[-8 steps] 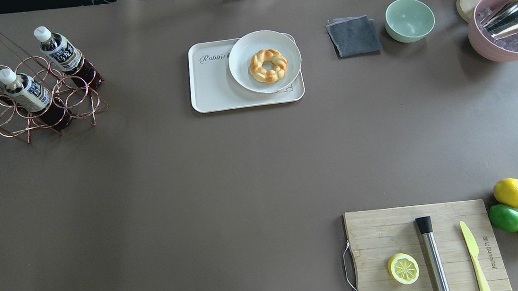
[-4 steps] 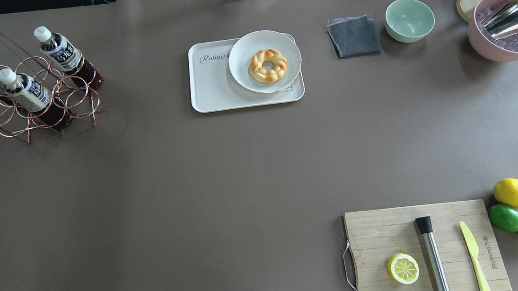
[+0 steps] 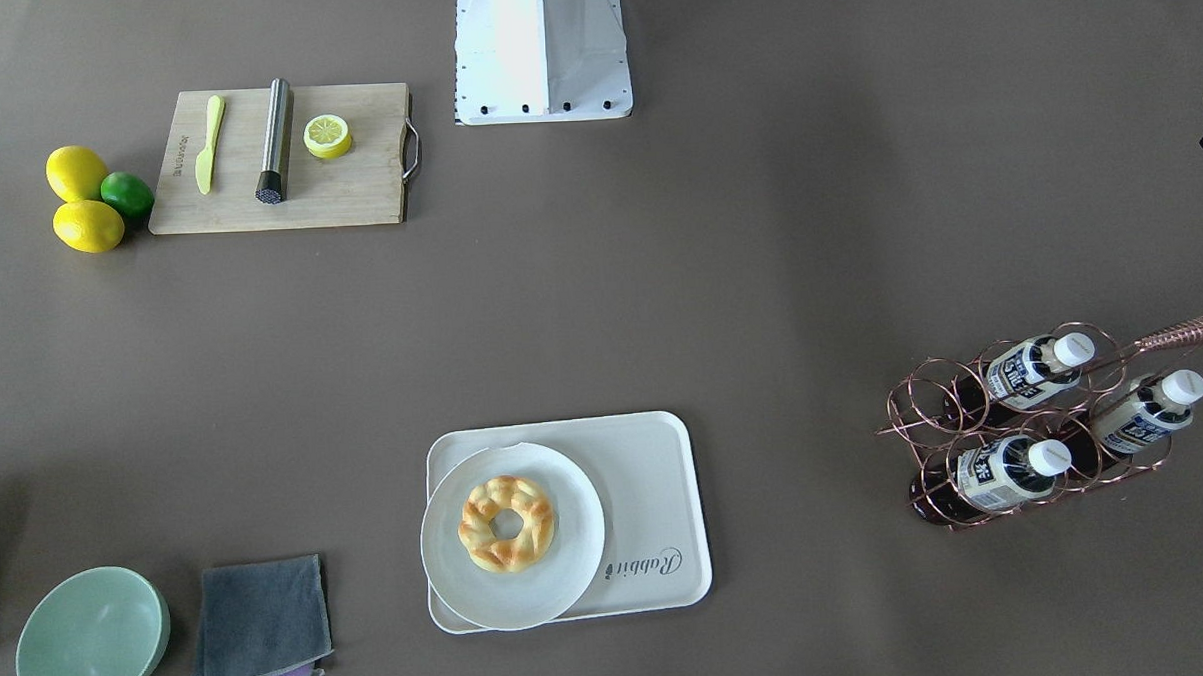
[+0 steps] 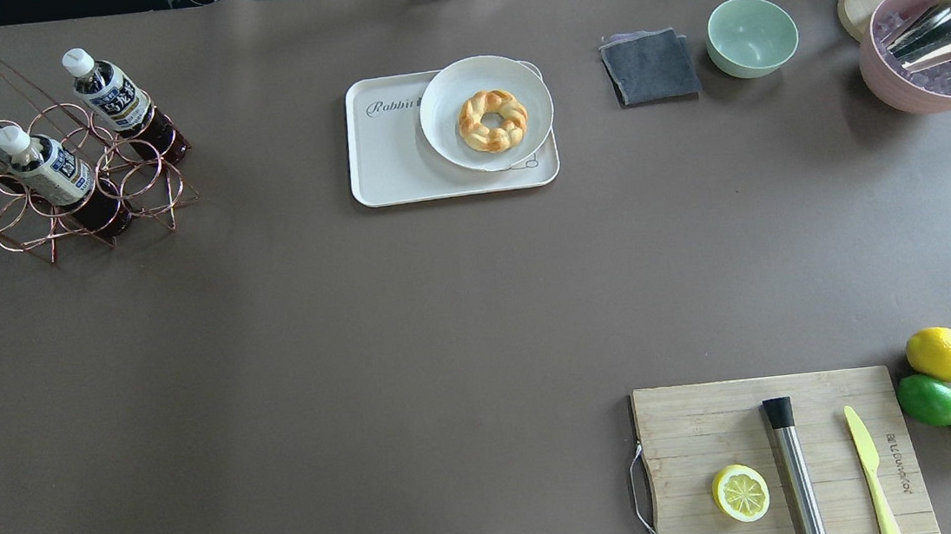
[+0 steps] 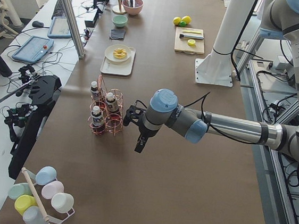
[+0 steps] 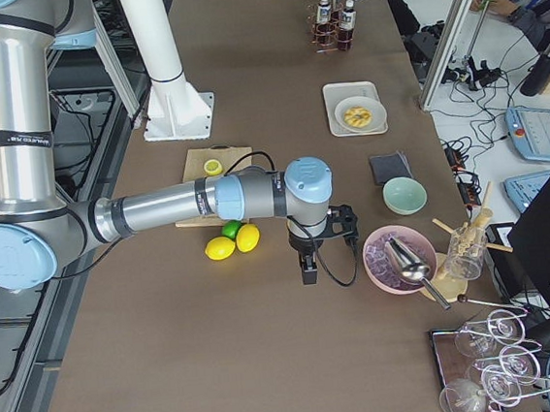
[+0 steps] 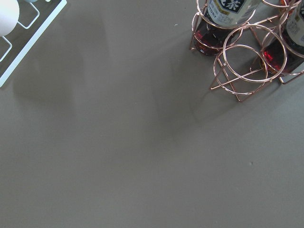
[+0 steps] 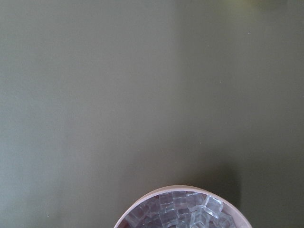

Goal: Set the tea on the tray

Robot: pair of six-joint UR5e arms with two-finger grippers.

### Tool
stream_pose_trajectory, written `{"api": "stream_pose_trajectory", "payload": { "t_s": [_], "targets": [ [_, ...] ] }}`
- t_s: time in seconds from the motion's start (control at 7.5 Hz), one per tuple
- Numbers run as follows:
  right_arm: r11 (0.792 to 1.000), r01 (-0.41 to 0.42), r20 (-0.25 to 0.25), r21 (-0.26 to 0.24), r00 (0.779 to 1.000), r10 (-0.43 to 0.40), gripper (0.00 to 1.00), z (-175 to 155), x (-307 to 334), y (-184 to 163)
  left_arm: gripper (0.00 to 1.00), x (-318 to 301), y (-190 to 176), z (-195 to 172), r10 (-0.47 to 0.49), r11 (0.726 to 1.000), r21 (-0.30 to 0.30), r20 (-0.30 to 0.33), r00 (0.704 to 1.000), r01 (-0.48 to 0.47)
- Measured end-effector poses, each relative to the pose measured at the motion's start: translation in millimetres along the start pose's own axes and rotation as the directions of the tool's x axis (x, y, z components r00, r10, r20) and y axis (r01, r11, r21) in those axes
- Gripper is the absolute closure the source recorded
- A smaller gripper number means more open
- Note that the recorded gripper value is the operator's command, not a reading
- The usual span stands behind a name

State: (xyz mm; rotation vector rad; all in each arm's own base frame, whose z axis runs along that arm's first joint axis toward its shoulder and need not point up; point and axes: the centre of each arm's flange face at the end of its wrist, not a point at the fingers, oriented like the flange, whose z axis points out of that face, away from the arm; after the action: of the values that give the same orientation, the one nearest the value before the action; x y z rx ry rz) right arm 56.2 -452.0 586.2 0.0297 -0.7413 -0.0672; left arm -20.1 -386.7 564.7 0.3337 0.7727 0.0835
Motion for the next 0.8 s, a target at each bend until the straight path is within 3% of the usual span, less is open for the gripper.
{"api": "stream_pose_trajectory", "payload": {
  "t_s": [0.8],
  "targets": [
    [1.000, -0.005, 0.001, -0.001, 1.000, 0.005, 0.00, 0.4, 0.3, 0.5, 0.03, 10.1, -1.2, 7.2, 0.024, 1.000, -0.008, -0.017, 1.000, -0.024]
  ]
}}
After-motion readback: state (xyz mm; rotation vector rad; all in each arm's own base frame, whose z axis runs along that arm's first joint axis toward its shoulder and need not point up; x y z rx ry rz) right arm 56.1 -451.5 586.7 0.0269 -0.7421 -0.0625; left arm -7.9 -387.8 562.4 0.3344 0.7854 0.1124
